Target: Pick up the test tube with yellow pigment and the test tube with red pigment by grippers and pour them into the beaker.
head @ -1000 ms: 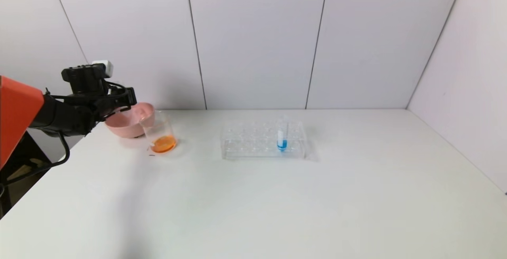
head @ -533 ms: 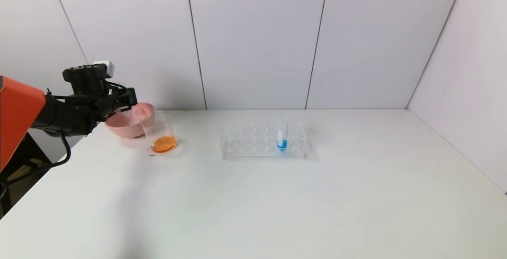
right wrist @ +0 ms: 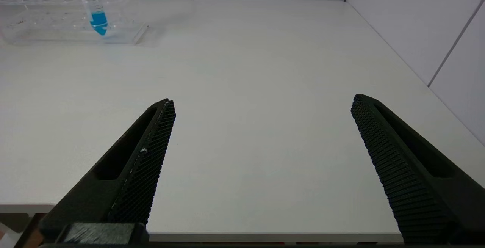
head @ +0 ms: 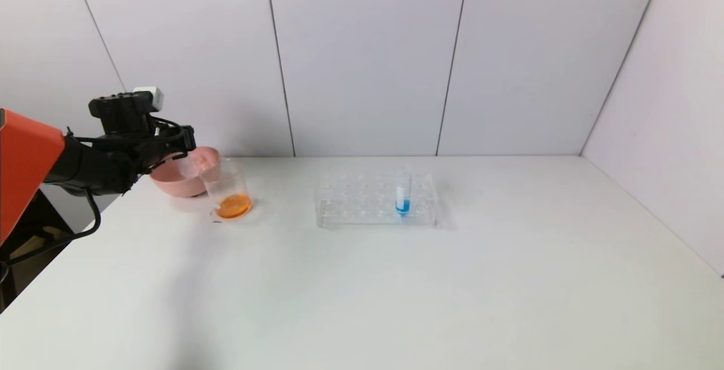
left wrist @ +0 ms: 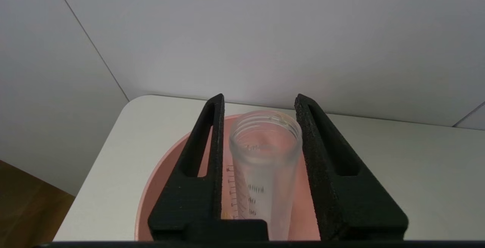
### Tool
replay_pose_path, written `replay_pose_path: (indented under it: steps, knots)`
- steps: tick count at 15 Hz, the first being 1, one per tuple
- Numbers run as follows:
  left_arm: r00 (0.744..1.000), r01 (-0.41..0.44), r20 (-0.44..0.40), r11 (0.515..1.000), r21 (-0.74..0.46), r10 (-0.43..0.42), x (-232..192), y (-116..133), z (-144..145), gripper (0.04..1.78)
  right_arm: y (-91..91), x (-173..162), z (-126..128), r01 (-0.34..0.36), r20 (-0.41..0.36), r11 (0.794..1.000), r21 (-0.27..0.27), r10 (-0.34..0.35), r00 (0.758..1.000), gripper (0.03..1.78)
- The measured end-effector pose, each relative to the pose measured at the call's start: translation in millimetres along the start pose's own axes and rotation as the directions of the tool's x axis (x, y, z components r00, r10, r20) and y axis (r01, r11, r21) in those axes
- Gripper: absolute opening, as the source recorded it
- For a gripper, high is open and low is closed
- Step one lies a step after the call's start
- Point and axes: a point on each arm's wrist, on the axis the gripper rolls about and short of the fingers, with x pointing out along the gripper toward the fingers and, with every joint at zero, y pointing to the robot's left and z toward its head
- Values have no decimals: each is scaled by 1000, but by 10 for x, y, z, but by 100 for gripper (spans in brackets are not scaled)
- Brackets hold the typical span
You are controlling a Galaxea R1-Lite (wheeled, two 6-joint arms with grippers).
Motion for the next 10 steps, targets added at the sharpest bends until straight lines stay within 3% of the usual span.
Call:
replay_pose_path:
  steps: [2,6,10]
  knots:
    - [1000,1,2,1000,-1,-1,1,-4,1,90,0,0,0,0,0,1000,0,0,1000,170]
    - [1000,3,14,1000,-1,-3,-3,-7,12,150,0,0,0,0,0,1000,0,0,1000,170]
    - [998,0,57,1000,7,-1,-152,-16,173,177,0,0,0,0,0,1000,0,0,1000,170]
